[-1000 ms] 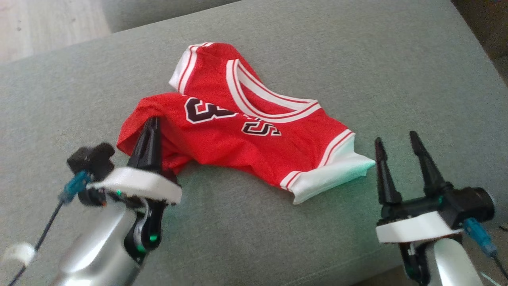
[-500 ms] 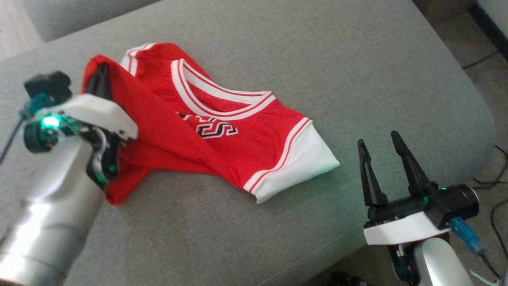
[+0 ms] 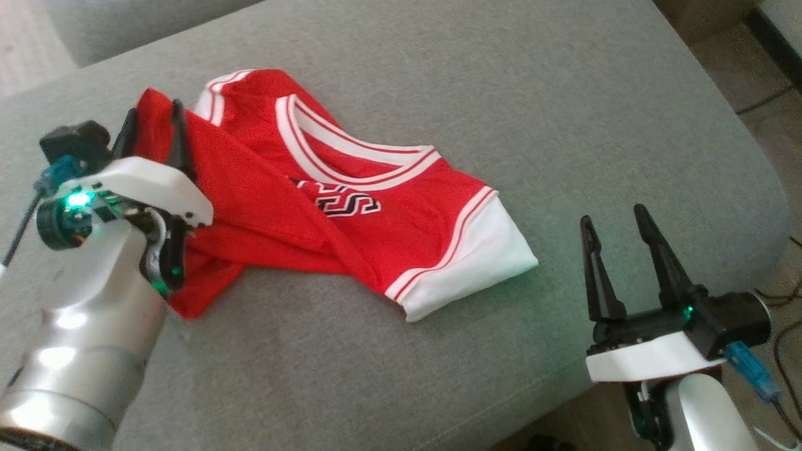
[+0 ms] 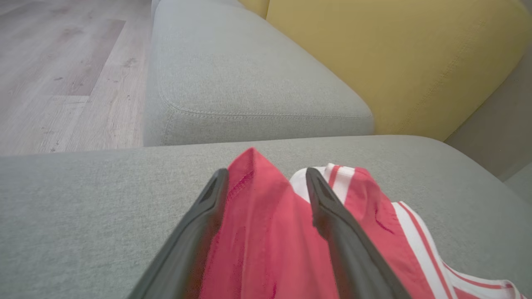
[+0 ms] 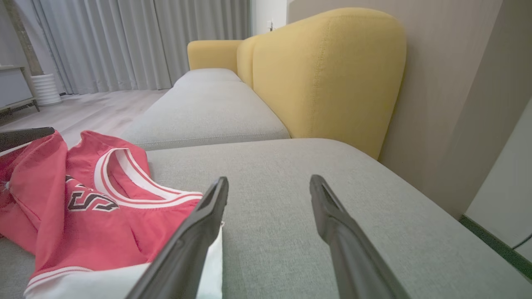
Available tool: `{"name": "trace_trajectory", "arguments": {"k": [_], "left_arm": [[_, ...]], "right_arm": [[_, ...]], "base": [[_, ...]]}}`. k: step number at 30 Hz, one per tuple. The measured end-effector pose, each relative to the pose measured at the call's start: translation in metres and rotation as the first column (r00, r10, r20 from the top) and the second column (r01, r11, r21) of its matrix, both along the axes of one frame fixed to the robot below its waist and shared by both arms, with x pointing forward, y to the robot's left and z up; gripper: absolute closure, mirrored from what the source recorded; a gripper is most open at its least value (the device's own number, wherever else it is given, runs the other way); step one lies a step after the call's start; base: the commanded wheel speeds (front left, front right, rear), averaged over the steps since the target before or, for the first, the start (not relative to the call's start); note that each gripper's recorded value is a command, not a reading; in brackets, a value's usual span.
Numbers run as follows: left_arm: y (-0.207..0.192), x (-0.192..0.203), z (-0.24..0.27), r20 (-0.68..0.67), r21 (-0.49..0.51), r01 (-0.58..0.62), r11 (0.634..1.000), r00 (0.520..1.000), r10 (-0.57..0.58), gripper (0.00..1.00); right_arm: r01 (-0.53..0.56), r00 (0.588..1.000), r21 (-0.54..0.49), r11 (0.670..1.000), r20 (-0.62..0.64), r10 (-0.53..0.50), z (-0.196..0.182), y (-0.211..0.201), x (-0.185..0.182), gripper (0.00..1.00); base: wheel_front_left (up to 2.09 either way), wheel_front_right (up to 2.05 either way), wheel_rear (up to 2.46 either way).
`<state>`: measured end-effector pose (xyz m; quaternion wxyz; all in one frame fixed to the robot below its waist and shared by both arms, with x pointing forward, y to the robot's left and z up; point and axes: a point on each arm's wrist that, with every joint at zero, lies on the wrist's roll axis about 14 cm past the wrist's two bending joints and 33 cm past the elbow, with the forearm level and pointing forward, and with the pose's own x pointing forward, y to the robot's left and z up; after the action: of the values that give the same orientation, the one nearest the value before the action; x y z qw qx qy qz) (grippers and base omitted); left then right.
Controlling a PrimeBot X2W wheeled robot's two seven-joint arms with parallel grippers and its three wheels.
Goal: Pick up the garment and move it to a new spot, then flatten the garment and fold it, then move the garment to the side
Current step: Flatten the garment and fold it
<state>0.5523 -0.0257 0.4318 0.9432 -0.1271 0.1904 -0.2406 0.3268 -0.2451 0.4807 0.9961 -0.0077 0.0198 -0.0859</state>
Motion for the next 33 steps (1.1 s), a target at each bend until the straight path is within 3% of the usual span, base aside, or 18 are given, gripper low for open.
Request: {"name": "trace_trajectory", "arguments": {"k": [20, 33], "left_arm": [[0.044, -0.121, -0.004, 0.02, -0.058, -0.018, 0.998, 1.0, 0.019, 0.0], [0.018, -0.085, -0.003, 0.021, -0.002, 0.08, 0.997, 0.997, -0.08, 0.0]], "right_arm": [[-0.091, 0.995, 0.017, 0.996, 0.036, 0.09, 0.004, 0.024, 0.018, 0.0], [-0.076, 0.997, 0.015, 0.997, 0.012, 0.076, -0.002, 0.02, 0.021, 0.0]], "base": [[0.0, 0.0, 0.0], [0.0, 0.0, 0.0]]}}
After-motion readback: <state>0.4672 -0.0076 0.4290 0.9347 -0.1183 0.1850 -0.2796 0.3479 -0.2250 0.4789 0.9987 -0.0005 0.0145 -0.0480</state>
